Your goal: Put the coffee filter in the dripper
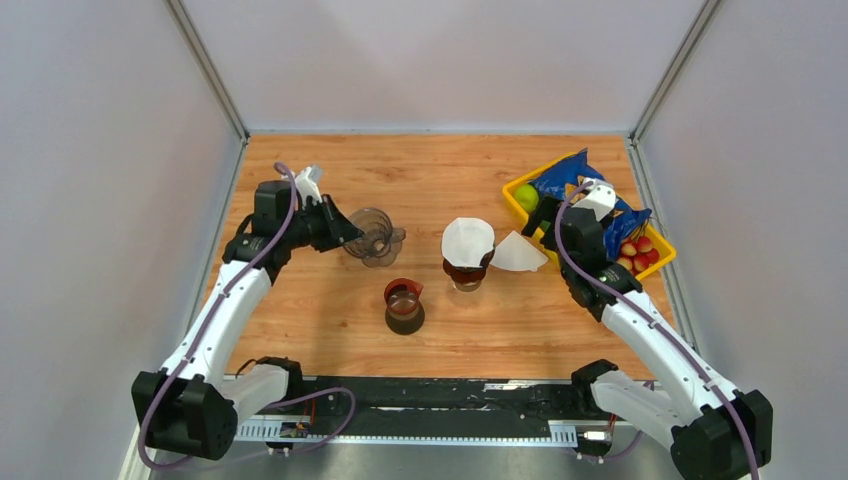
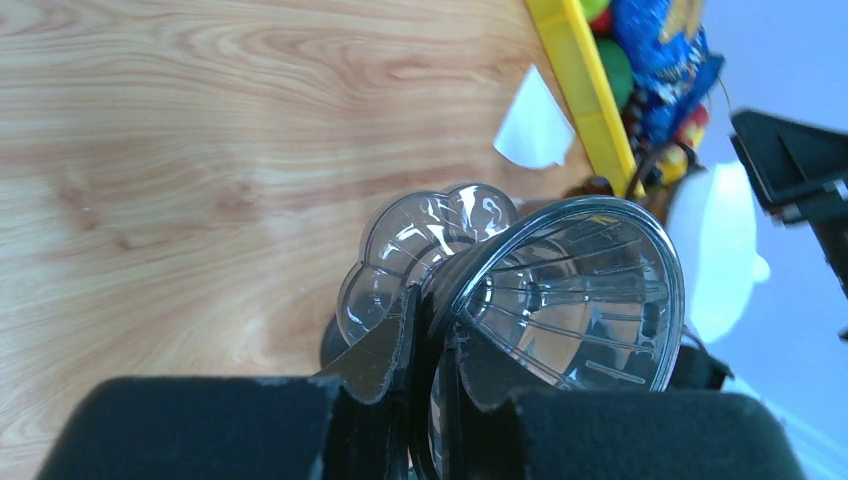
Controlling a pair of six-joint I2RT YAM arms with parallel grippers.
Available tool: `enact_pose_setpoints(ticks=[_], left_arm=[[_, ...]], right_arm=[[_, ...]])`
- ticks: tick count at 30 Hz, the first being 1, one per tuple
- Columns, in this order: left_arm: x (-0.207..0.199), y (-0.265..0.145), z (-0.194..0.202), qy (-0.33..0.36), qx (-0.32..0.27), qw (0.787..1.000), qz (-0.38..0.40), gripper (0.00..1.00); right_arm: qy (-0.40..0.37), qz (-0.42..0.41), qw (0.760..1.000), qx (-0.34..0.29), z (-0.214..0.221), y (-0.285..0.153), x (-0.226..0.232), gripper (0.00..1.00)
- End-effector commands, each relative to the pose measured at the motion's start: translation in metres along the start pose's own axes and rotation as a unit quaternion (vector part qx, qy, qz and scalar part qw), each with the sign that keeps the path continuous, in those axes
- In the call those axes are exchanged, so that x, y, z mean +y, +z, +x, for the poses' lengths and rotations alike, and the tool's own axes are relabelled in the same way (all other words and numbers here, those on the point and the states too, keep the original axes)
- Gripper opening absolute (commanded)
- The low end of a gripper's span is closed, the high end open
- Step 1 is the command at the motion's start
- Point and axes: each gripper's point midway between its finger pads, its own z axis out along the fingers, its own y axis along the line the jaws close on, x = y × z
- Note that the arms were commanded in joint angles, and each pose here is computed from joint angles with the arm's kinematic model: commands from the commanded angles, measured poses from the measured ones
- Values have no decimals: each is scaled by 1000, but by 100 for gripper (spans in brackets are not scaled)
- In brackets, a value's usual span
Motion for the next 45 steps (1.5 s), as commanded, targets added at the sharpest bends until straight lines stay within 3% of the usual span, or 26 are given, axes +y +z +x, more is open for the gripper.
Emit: enact_pose_setpoints(ticks=[1,12,31,45], left_arm=[[-45,-21,12,65,38,995,69,3],[-68,-29,56,121,124,979,108,4],[-54,-2,81,168,170,969,66,5],[-56,-1,83,183,169,967,62,26]], right_arm=[[2,4,1000,-25,-11,-1,-2,100],[-1,6,1000,-26,-11,-1,-3,100],[1,4,1000,-28,-11,-3,-3,100],[-1,7,1000,-27,-10,-2,-4,100]])
